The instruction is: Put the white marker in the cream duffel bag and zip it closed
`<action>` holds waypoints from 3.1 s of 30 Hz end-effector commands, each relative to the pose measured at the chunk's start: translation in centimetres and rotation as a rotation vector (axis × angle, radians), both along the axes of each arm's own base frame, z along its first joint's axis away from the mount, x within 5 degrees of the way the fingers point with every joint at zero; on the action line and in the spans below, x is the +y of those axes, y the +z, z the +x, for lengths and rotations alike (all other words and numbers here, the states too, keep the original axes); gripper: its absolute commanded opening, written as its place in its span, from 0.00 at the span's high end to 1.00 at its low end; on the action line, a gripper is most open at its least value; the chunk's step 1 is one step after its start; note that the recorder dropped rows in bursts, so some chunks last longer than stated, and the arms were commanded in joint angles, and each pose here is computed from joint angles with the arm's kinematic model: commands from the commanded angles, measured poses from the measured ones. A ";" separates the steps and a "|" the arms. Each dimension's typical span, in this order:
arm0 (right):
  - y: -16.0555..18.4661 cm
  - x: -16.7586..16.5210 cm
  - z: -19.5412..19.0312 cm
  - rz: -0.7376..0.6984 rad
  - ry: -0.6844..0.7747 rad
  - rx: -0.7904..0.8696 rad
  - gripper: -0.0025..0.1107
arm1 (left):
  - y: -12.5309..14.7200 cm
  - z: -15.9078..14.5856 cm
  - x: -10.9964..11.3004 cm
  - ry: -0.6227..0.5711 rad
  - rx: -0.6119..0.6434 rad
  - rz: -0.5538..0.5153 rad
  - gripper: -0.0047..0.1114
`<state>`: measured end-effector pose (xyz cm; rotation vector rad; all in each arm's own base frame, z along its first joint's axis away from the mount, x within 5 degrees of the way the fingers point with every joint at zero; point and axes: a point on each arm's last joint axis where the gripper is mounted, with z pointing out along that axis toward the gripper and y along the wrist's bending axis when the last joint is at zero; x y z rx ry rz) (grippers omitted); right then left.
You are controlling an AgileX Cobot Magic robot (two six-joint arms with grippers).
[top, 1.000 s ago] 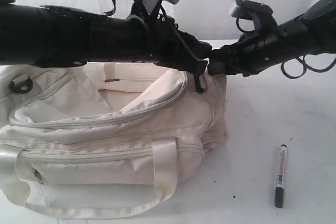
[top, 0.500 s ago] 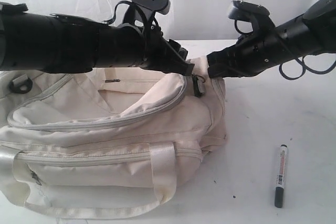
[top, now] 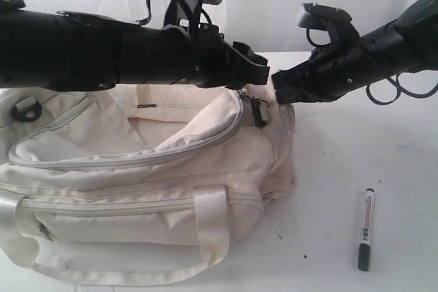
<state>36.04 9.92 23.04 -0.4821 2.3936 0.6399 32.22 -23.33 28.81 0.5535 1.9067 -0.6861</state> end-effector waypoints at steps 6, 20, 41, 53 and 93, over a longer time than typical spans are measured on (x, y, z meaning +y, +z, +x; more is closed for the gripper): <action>2.0 -2.7 0.1 0.310 -0.032 0.027 0.98 | 1.5 -1.6 0.4 -0.035 -0.002 -0.064 0.53; 4.7 -2.5 -1.2 0.490 0.101 -0.011 0.98 | 1.7 -3.6 0.5 -0.352 -0.270 0.309 0.53; 4.9 -2.4 -1.3 0.503 0.130 -0.032 0.98 | -0.7 -2.3 -0.9 -0.273 -0.361 0.478 0.53; 5.1 -2.3 -1.4 0.528 0.139 -0.033 0.98 | -0.5 -1.8 -0.6 -0.210 -0.378 0.503 0.84; 5.0 -2.5 -1.1 0.504 0.108 -0.053 0.98 | 1.4 -9.6 2.8 -0.357 -0.292 0.316 0.96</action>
